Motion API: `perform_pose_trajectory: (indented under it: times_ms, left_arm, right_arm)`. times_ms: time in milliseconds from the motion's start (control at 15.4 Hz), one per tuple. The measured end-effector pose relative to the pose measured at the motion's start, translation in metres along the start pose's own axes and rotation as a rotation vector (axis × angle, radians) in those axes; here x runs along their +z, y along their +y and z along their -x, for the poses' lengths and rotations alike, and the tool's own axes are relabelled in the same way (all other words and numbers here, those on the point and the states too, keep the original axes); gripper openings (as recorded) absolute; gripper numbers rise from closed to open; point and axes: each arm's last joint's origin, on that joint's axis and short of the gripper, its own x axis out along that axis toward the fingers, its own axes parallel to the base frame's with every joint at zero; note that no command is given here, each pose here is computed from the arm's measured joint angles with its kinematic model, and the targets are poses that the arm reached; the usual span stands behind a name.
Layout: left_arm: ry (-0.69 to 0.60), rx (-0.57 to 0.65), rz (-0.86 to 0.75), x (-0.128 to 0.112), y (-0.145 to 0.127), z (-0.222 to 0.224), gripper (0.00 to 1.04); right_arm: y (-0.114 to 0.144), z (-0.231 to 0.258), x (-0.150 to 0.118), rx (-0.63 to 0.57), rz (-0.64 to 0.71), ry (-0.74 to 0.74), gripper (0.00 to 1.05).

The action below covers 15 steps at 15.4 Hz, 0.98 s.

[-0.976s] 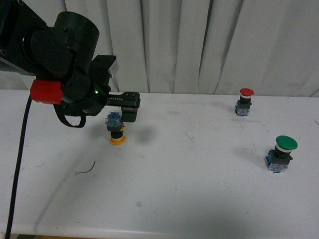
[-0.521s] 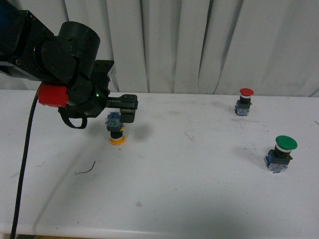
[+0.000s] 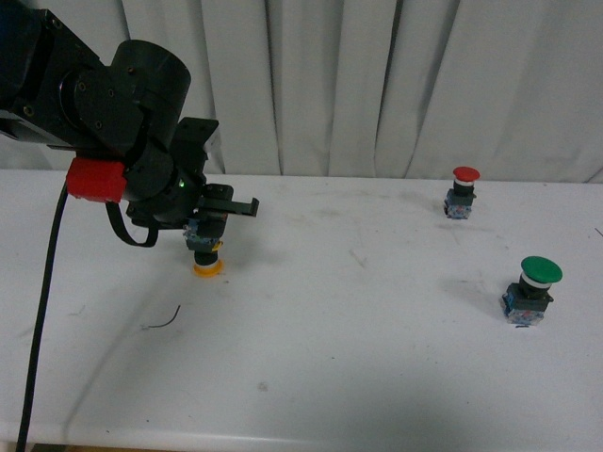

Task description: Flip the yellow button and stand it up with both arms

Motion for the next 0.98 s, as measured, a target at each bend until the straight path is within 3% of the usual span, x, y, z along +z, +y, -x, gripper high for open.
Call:
perform_pose_trajectory:
  times_ms: [195,391,521,716,781,846,976]
  left_arm:
    - [-0.041,-0.015,-0.001,0.009,-0.003,0.021,0.35]
    - [-0.227,-0.098,0.016,0.032,-0.020,0.091,0.34]
    - [-0.339,-0.183,0.055,0.031,-0.032,0.137,0.34]
    - [-0.543,-0.488,0.190,0.008,-0.043,0.210,0.34]
    - [-0.609,-0.668,0.273,-0.006,-0.047,0.226,0.34]
    - [-0.586,-0.787,0.390,-0.025,-0.056,0.211,0.34]
    - [-0.458,-0.902,0.558,-0.050,-0.083,0.168,0.34]
  right_arm:
    - [0.000,0.000,0.000,0.000,0.000,0.000,0.98]
    - [0.000,0.000,0.000,0.000,0.000,0.000,0.98]
    - [0.000,0.000,0.000,0.000,0.000,0.000,0.98]
    - [0.000,0.000,0.000,0.000,0.000,0.000,0.98]
    - [0.000,0.000,0.000,0.000,0.000,0.000,0.98]
    - [0.000,0.000,0.000,0.000,0.000,0.000,0.98]
    - [0.000,0.000,0.000,0.000,0.000,0.000,0.98]
